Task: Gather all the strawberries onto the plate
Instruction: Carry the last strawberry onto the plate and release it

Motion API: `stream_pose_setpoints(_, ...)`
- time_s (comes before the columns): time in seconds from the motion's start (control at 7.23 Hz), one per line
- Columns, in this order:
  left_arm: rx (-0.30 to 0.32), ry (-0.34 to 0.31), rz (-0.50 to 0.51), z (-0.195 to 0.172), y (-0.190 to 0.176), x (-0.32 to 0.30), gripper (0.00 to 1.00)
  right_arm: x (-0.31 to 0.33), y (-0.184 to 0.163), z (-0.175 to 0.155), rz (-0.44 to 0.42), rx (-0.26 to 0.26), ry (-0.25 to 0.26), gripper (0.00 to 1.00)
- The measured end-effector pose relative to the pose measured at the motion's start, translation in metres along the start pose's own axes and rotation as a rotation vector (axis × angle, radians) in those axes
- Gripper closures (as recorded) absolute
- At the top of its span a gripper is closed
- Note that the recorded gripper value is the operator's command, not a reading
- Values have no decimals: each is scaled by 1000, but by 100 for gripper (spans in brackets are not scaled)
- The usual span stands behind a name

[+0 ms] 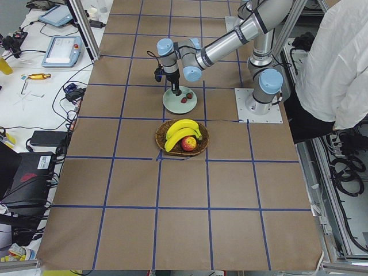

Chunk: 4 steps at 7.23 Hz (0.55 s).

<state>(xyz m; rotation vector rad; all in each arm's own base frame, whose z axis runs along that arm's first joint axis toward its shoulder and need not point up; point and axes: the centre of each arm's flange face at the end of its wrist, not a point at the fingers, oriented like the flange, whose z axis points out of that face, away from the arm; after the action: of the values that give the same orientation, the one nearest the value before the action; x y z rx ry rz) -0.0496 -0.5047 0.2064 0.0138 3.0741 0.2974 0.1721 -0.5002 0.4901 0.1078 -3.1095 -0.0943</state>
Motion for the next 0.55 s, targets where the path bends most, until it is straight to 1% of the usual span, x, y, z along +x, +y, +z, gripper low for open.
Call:
stream_pose_setpoints(0.14,-3,4,0,2,1,-5,4,0,0,0,0,0,0,0)
stream_pose_setpoints(0.41,15,1,45,0,-2,-22,2,0,0,1,-1,0,0,0)
stream_pose_setpoints(0.55,25,4,72,-1,-4,-43,2,0,0,1,-1,0,0,0)
